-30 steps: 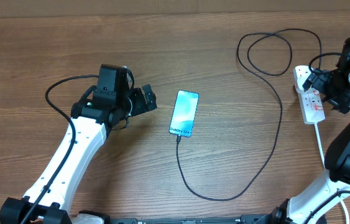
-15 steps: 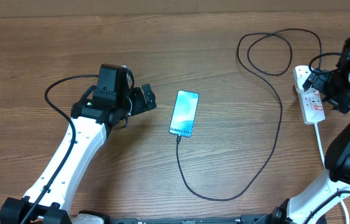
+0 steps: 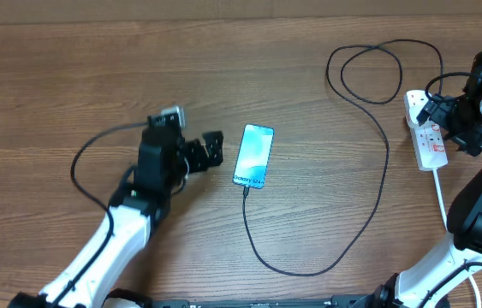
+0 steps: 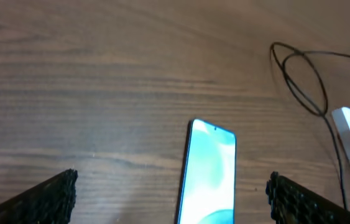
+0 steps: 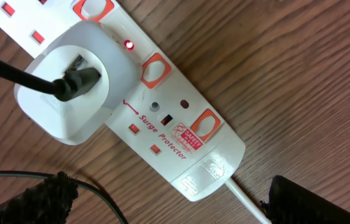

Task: Plug charger to phone and switch on socket

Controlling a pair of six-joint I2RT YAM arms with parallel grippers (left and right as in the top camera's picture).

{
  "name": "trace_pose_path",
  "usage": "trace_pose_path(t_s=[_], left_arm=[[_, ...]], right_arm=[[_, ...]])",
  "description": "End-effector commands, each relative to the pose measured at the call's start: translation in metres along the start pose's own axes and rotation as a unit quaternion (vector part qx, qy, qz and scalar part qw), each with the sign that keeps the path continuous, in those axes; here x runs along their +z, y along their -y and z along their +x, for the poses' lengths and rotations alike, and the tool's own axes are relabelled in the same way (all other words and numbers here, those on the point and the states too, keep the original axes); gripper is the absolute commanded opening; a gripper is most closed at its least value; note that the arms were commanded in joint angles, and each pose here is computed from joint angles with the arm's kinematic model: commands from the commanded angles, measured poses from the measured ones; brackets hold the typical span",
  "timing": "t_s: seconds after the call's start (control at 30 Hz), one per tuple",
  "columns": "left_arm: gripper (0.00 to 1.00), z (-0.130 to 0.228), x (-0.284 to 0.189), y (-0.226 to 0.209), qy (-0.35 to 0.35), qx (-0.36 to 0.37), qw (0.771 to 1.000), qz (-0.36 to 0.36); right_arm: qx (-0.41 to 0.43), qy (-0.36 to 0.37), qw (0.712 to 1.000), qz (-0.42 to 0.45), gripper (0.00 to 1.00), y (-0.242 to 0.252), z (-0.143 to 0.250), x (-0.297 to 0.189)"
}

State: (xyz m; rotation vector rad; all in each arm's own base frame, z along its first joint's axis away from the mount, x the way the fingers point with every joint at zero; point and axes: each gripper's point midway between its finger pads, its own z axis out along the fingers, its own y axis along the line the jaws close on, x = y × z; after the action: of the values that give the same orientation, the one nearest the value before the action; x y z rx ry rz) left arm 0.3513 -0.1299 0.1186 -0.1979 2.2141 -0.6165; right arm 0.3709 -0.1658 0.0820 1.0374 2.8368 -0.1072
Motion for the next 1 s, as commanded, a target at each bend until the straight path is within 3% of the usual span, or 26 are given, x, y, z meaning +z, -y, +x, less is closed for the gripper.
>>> trace_pose_path(t_s=[0.0, 0.27, 0.53, 0.97], left_arm=[[1.0, 0.007, -0.01, -0.008, 0.025, 0.013, 1.0, -0.002], [1.0, 0.006, -0.024, -0.011, 0.078, 0.018, 0.997, 0.015], [1.0, 0.005, -0.028, -0.01, 0.085, 0.019, 0.996, 0.018], [1.0, 0.042, -0.037, -0.04, 0.093, 0.001, 0.996, 0.009]], right_arm=[[0.003, 0.024, 1.0, -0.002, 1.0, 0.001, -0.008, -0.015], [0.003, 0.024, 1.0, -0.002, 1.0, 0.001, -0.008, -0.015], [0.003, 0.024, 1.0, -0.002, 1.0, 0.001, -0.008, -0.015], [0.002, 0.024, 1.0, -0.002, 1.0, 0.001, -0.008, -0.015]])
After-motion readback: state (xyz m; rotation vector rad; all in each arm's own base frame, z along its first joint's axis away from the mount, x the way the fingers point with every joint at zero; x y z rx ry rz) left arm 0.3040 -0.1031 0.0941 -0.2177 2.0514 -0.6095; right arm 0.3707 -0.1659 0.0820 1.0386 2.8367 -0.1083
